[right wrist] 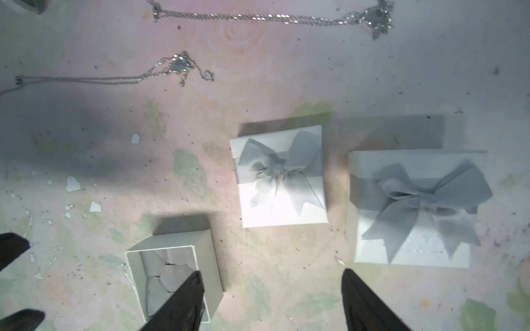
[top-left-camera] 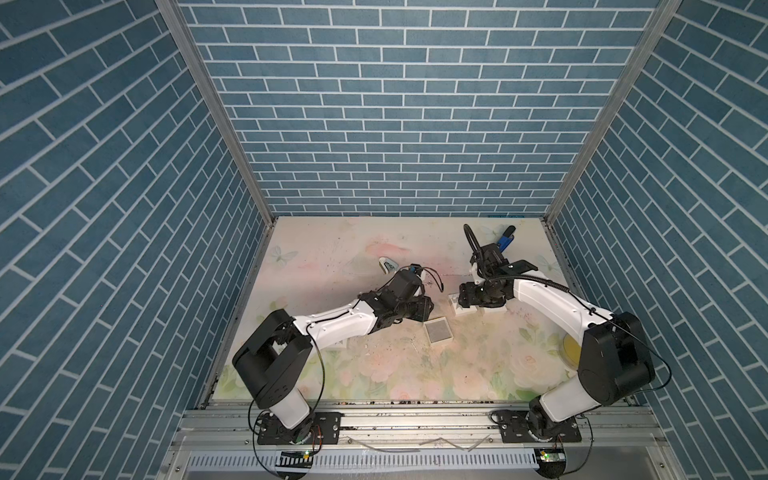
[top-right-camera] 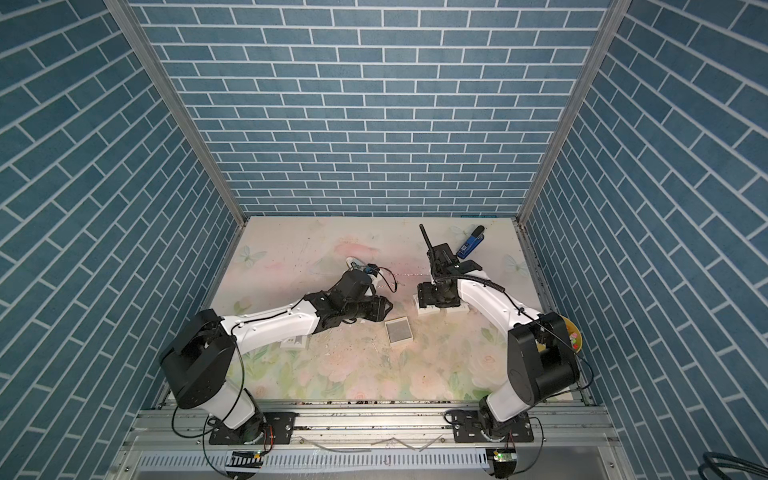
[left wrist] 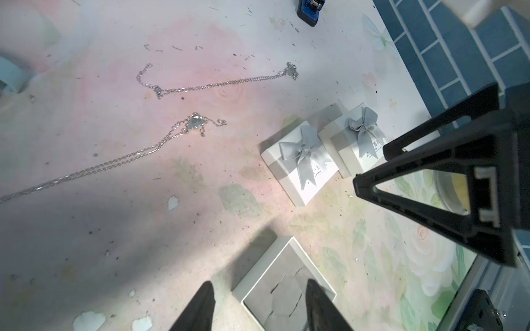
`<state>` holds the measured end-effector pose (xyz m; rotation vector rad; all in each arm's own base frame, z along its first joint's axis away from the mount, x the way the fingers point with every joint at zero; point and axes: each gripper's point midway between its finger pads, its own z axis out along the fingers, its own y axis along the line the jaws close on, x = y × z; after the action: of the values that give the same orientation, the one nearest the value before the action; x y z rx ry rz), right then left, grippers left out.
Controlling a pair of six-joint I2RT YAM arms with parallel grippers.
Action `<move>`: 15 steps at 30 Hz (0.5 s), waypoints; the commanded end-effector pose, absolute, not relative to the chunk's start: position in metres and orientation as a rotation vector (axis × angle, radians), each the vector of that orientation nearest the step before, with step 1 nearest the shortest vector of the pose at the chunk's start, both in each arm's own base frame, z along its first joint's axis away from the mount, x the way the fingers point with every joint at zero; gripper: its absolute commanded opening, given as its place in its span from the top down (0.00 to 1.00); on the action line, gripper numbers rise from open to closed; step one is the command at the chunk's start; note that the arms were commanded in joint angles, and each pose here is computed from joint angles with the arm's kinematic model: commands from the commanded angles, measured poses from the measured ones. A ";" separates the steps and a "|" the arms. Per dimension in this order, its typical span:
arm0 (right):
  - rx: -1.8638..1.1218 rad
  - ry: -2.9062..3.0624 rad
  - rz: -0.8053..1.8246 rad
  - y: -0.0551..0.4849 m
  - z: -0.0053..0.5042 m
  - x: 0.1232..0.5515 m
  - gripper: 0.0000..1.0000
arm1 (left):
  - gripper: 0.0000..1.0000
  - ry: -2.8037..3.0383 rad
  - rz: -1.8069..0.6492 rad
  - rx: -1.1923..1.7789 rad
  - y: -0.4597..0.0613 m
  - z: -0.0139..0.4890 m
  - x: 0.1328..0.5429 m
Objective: Take the necklace out of the lift-off lid jewelry box
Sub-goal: Pick up the lid from the center of the board.
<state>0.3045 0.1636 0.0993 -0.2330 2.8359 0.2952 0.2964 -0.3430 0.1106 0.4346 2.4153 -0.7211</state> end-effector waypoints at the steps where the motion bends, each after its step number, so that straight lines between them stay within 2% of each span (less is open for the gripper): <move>1: -0.283 2.889 0.317 0.162 0.089 0.301 0.22 | 0.47 2.432 -0.702 0.502 -0.355 0.104 0.295; 6: -0.311 2.915 0.349 0.170 0.078 0.314 0.13 | 0.46 2.428 -0.732 0.544 -0.378 0.099 0.295; 15: -0.394 2.936 0.319 0.175 0.060 0.328 0.13 | 0.46 2.449 -0.761 0.565 -0.392 0.089 0.294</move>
<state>0.3239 0.1733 0.0616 -0.3093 2.9374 0.3251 0.2939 -0.3872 0.0876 0.5460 2.4512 -0.7503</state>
